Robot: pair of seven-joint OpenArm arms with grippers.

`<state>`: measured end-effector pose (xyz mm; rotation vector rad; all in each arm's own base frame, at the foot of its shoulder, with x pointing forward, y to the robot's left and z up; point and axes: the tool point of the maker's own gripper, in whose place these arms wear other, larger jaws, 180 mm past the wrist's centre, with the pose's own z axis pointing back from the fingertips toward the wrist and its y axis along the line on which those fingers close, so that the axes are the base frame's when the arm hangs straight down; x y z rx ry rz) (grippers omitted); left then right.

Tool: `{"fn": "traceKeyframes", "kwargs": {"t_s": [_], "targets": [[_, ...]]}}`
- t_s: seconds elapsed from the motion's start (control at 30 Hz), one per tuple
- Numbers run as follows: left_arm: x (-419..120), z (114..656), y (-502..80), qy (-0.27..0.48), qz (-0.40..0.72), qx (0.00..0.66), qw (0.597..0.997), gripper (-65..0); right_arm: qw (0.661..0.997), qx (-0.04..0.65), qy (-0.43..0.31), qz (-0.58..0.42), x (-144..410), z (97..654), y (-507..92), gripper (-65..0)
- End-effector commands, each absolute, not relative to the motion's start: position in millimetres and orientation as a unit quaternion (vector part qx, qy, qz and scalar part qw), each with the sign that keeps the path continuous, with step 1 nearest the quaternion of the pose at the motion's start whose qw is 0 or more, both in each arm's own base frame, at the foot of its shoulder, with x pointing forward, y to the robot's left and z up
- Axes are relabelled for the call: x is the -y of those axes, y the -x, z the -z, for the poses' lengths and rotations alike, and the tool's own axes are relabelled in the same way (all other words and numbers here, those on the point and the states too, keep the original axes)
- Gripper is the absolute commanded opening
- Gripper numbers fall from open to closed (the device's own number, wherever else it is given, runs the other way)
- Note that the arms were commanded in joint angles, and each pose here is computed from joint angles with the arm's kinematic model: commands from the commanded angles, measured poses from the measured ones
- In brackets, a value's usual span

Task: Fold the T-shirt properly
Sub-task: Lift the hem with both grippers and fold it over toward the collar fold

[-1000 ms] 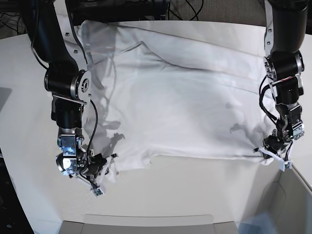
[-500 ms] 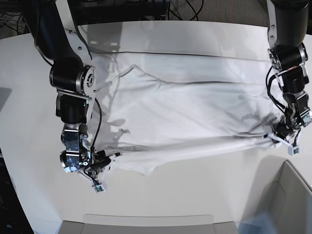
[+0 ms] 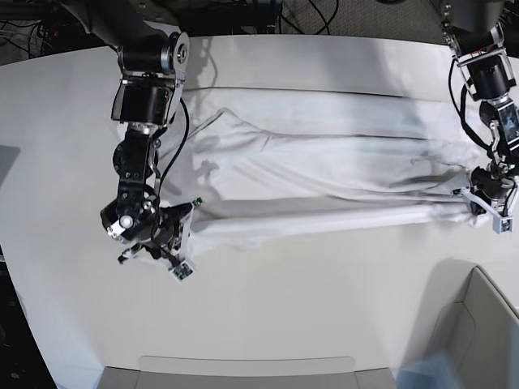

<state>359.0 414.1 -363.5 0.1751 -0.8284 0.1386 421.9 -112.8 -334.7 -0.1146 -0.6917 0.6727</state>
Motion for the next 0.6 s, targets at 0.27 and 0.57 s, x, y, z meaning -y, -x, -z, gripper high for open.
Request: {"fn": "traceKeyframes", "kwargs": {"t_s": [0.27, 0.57], "targets": [[-405.8, 346.7, -339.2, -0.103, 0.017, 0.414, 0.904, -65.0, 0.876, 0.346, 0.122, -0.314, 137.7, 311.8, -369.8, -65.0], [-422.7, 358.6, -297.7, -0.120, 0.002, 0.369, 0.922, -65.0, 0.886, 0.315, 0.160, -0.301, 157.2, 312.3, -308.2, -65.0]]}}
